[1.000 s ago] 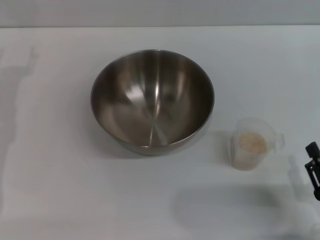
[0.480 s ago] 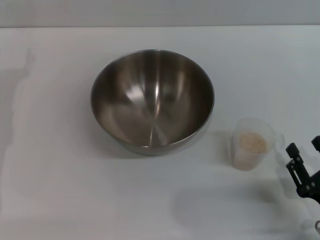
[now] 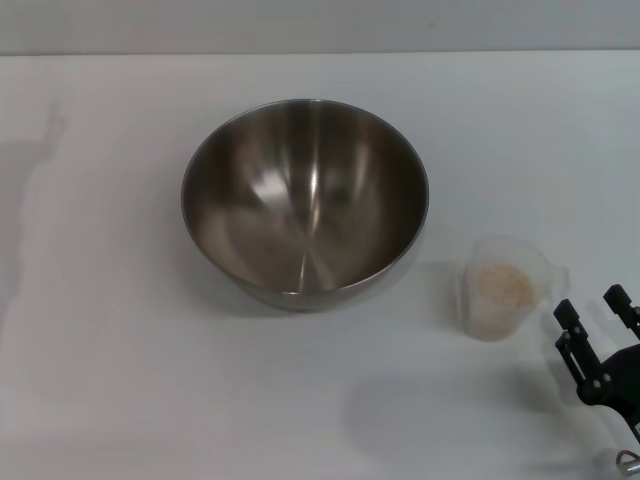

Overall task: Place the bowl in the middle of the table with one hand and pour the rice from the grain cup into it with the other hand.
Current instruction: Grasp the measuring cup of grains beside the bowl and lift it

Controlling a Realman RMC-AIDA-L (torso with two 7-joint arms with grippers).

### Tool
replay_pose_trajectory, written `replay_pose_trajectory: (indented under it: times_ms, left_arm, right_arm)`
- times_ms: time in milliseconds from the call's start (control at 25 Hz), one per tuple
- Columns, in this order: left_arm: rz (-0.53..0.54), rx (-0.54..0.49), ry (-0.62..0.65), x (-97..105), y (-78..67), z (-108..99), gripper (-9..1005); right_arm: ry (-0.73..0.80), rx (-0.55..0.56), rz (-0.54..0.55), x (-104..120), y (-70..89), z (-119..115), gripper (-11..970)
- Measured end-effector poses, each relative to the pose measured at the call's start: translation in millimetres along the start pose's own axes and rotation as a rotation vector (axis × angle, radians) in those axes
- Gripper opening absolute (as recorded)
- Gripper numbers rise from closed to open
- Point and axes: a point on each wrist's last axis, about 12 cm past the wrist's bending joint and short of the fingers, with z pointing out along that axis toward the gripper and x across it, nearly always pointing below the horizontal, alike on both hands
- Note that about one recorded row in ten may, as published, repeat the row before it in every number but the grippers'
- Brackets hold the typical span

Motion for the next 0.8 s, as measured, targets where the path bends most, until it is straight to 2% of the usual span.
replay_pose_trajectory:
  times_ms: [800]
  left_arm:
    - [0.010,-0.011,-0.038,-7.1,6.6,-6.8,807]
  right_arm:
    - [0.013,0.020,-0.096,1.1,-1.4,8.0,562]
